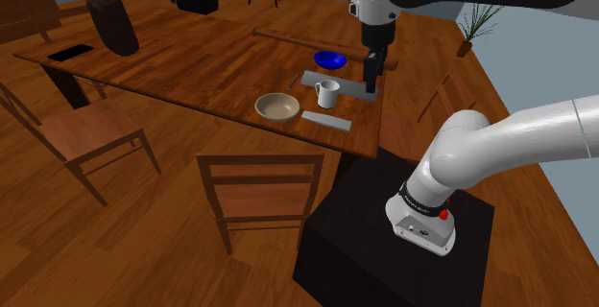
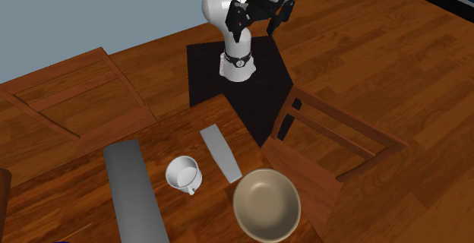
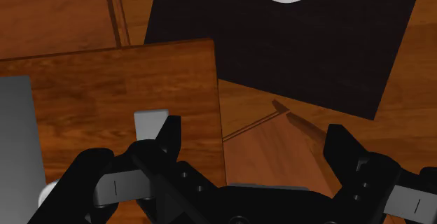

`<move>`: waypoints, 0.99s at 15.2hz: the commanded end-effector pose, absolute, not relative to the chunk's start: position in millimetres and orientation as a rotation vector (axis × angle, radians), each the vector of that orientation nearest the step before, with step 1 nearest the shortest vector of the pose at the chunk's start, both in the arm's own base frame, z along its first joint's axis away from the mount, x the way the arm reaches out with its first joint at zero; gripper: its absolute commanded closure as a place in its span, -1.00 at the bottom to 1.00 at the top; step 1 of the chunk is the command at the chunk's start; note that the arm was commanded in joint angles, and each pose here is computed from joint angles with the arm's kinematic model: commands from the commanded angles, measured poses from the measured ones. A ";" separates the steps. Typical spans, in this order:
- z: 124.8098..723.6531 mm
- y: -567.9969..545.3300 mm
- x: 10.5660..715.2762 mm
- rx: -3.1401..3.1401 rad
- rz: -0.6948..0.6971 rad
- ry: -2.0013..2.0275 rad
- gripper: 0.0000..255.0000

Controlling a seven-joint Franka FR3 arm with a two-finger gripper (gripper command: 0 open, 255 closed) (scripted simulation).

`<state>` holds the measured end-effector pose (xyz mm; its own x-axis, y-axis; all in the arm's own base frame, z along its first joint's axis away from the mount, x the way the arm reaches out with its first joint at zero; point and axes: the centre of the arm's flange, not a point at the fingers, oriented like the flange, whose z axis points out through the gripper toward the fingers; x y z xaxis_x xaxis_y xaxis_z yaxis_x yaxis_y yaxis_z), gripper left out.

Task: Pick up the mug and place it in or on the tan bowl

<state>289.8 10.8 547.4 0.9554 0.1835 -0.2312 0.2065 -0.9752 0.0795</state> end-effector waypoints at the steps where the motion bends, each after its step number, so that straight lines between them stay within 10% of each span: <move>1: 547.4 10.8 289.8 3.005 -0.341 0.300 -1.00; 15: 445.0 -92.5 392.6 3.035 -0.214 0.296 -1.00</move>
